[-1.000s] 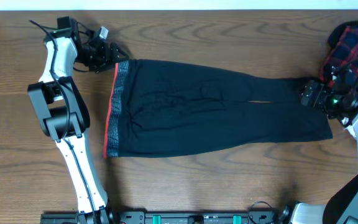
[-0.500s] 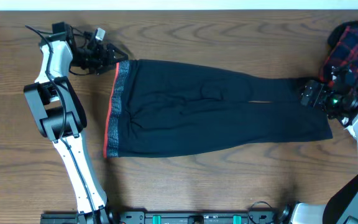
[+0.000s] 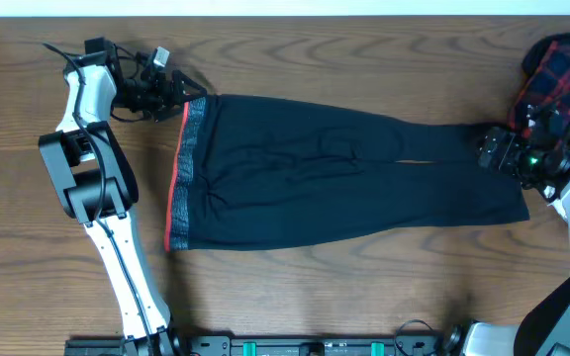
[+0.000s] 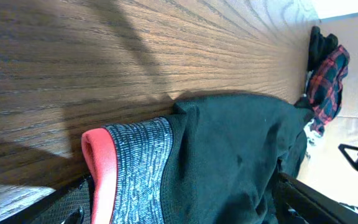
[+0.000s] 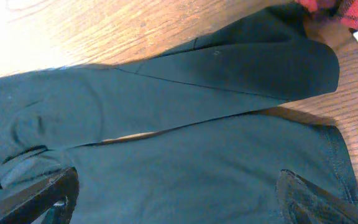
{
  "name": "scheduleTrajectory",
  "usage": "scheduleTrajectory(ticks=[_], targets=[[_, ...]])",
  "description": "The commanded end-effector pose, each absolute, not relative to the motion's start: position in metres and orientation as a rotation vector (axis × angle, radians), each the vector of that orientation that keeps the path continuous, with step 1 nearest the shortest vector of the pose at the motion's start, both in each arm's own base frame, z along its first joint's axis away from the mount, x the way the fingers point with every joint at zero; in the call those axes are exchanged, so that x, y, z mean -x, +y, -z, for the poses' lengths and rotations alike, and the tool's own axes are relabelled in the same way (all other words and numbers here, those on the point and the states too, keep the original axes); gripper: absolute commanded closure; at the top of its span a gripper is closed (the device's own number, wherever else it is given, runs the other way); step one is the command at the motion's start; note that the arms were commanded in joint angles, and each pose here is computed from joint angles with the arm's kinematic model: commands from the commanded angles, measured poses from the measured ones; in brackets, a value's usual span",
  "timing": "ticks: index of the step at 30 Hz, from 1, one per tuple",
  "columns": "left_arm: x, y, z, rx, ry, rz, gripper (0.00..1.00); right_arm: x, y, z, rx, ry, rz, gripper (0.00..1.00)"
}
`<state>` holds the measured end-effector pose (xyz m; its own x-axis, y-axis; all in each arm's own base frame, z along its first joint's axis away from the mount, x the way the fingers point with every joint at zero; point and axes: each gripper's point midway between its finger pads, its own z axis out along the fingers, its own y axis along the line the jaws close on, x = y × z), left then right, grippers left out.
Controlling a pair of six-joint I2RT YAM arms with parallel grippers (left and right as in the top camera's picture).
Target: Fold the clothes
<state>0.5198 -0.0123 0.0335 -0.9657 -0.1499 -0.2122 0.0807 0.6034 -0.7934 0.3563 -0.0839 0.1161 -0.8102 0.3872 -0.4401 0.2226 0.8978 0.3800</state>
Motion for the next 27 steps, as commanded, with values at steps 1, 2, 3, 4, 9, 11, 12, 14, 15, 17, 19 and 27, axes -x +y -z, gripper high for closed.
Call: scheduleTrajectory(ticks=[1, 2, 3, 4, 9, 11, 12, 14, 15, 17, 19, 27], targets=[[-0.508, -0.012, -0.004, 0.072, 2.619, 1.326, 0.10, -0.360, -0.078, -0.128, -0.419, 2.510, -0.442, 0.01], [-0.506, -0.012, -0.004, 0.081, 2.623, 1.334, 0.10, -0.360, -0.077, -0.128, -0.415, 2.511, -0.442, 0.01], [-0.505, -0.012, -0.004, 0.088, 2.628, 1.339, 0.13, -0.360, -0.076, -0.128, -0.412, 2.511, -0.444, 0.01], [-0.504, -0.011, -0.004, 0.096, 2.631, 1.343, 0.17, -0.360, -0.075, -0.128, -0.409, 2.512, -0.444, 0.01], [-0.506, -0.009, -0.014, 0.120, 2.565, 1.423, 0.68, -0.361, -0.073, -0.128, -0.403, 2.513, -0.446, 0.01], [-0.506, -0.006, -0.015, 0.127, 2.556, 1.428, 0.71, -0.361, -0.073, -0.128, -0.403, 2.513, -0.446, 0.01], [-0.506, -0.005, -0.015, 0.130, 2.556, 1.427, 0.71, -0.361, -0.073, -0.128, -0.403, 2.513, -0.446, 0.01], [-0.506, -0.003, -0.015, 0.136, 2.553, 1.425, 0.70, -0.361, -0.073, -0.128, -0.402, 2.513, -0.446, 0.01], [-0.506, -0.001, -0.015, 0.138, 2.551, 1.423, 0.71, -0.361, -0.073, -0.128, -0.402, 2.513, -0.446, 0.01], [-0.507, 0.001, -0.015, 0.141, 2.548, 1.420, 0.71, -0.361, -0.073, -0.128, -0.402, 2.514, -0.446, 0.01], [-0.507, 0.002, -0.015, 0.142, 2.546, 1.418, 0.71, -0.361, -0.073, -0.128, -0.401, 2.514, -0.447, 0.01], [-0.507, 0.000, -0.015, 0.136, 2.548, 1.415, 0.71, -0.361, -0.073, -0.128, -0.402, 2.514, -0.447, 0.01]])
